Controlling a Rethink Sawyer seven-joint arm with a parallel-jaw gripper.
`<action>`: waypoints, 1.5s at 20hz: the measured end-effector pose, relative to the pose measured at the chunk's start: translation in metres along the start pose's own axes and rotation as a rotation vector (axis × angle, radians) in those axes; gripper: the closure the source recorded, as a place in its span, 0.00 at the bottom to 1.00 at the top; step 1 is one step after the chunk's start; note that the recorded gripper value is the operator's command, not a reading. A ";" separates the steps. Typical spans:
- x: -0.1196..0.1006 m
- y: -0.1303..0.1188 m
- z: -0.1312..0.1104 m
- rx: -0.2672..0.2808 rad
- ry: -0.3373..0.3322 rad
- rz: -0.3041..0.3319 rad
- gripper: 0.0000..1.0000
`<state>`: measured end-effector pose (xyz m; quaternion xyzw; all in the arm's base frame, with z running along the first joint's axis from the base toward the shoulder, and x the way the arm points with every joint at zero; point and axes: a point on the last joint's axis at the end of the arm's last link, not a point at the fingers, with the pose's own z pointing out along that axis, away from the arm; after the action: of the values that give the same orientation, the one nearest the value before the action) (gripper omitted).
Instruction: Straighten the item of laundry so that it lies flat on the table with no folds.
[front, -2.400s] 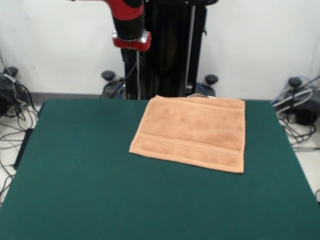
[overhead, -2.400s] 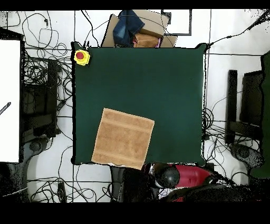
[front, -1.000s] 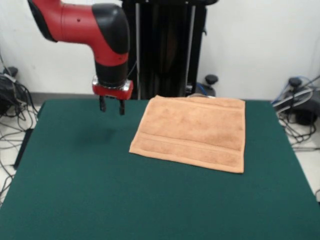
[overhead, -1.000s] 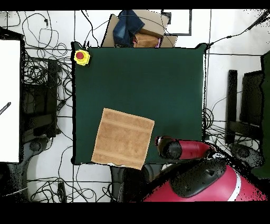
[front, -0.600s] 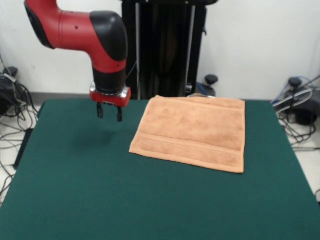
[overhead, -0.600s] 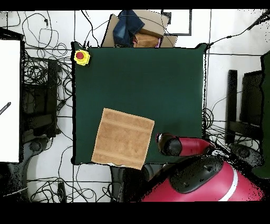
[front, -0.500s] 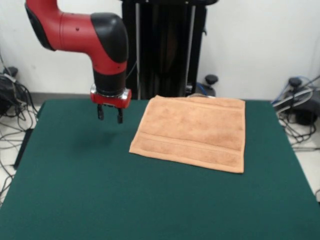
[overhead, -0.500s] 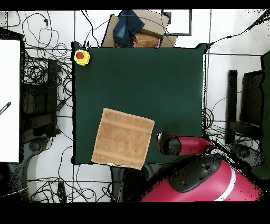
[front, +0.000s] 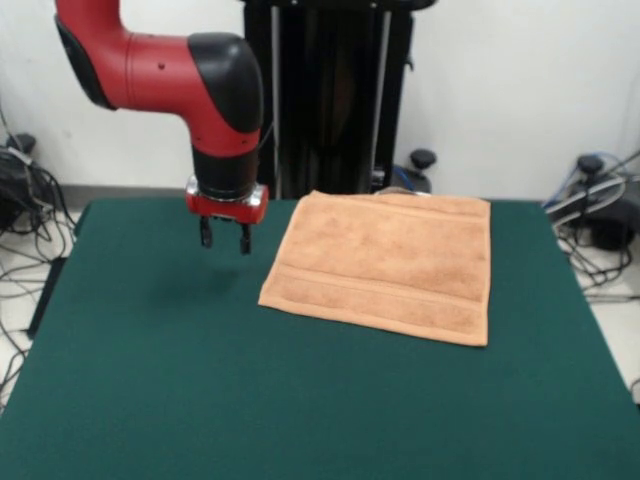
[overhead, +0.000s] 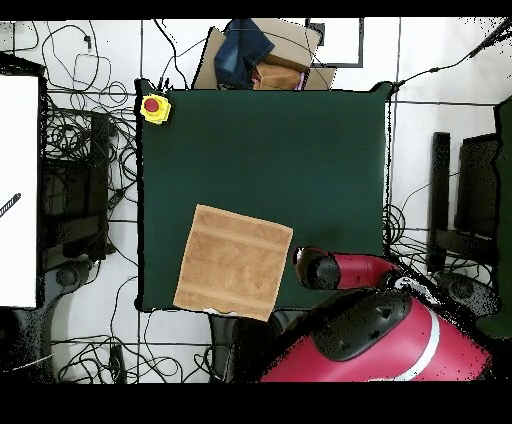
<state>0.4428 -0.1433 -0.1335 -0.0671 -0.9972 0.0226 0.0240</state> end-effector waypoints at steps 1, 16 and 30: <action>-0.001 0.001 0.000 -0.002 -0.001 0.000 0.00; -0.020 0.018 -0.033 -0.003 -0.040 0.003 0.00; -0.018 0.049 -0.084 -0.007 -0.036 0.017 0.00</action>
<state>0.4710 -0.0942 -0.0533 -0.0751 -0.9969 0.0207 0.0054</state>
